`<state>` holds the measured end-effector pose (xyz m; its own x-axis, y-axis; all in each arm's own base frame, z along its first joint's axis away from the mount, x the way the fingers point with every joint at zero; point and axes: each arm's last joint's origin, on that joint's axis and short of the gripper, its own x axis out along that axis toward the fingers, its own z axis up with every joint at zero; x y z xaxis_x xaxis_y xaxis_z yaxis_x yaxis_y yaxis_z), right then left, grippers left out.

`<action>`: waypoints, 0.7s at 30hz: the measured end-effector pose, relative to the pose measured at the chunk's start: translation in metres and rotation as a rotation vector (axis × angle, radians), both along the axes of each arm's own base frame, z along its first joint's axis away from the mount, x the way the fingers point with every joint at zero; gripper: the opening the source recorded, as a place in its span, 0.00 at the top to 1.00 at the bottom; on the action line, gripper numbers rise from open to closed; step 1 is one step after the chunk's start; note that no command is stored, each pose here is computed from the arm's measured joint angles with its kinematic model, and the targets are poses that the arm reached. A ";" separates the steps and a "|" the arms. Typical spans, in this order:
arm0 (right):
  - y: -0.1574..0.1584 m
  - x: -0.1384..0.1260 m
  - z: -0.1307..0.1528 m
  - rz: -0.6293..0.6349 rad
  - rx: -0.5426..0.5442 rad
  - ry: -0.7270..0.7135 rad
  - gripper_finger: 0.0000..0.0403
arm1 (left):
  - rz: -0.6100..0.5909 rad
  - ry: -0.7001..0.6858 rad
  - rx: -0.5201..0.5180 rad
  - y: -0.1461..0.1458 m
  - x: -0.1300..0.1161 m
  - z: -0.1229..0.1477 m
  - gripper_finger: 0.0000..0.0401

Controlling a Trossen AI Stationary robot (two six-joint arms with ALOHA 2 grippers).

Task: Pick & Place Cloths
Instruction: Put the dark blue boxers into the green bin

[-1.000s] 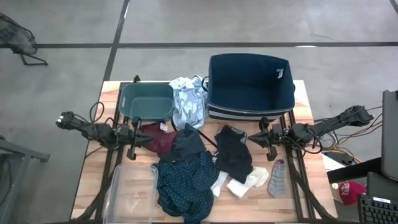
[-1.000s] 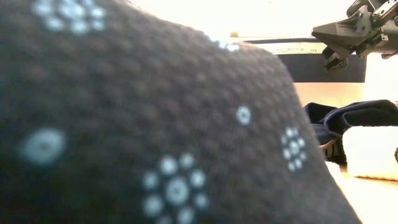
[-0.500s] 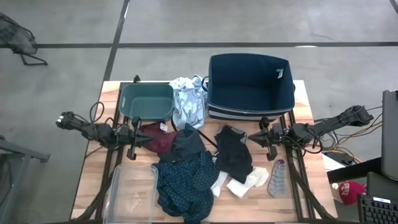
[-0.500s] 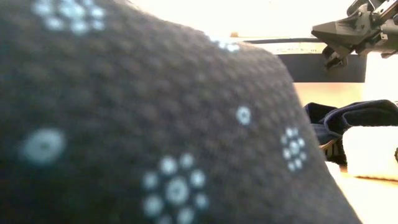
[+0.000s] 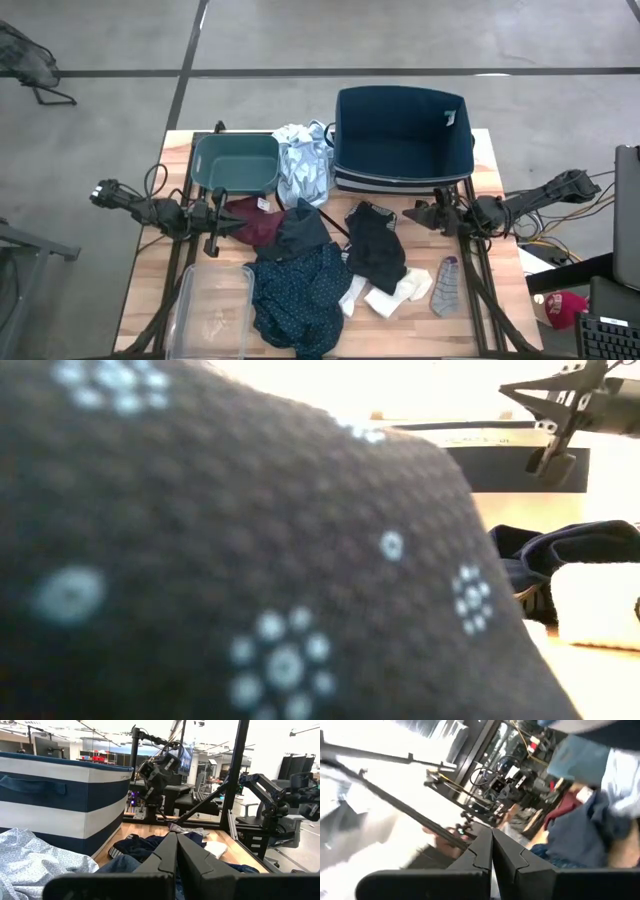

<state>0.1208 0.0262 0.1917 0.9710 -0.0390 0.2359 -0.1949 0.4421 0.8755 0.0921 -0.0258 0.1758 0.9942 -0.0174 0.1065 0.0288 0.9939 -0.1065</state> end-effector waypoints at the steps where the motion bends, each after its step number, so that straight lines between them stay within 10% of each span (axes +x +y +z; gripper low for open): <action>1: 0.000 0.000 0.000 0.008 0.031 -0.002 0.98 | 0.000 0.000 0.000 0.000 0.000 0.000 0.97; 12: 0.000 0.000 0.000 0.057 0.232 -0.012 0.98 | 0.000 0.001 0.000 0.000 0.000 0.000 0.97; 21: 0.004 0.004 0.025 0.120 0.118 -0.046 0.98 | 0.000 0.001 0.000 0.000 0.000 0.000 0.97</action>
<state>0.1250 0.0301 0.2171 0.9586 0.0466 0.2808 -0.2812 0.3082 0.9088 0.0921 -0.0258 0.1758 0.9942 -0.0172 0.1060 0.0286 0.9939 -0.1063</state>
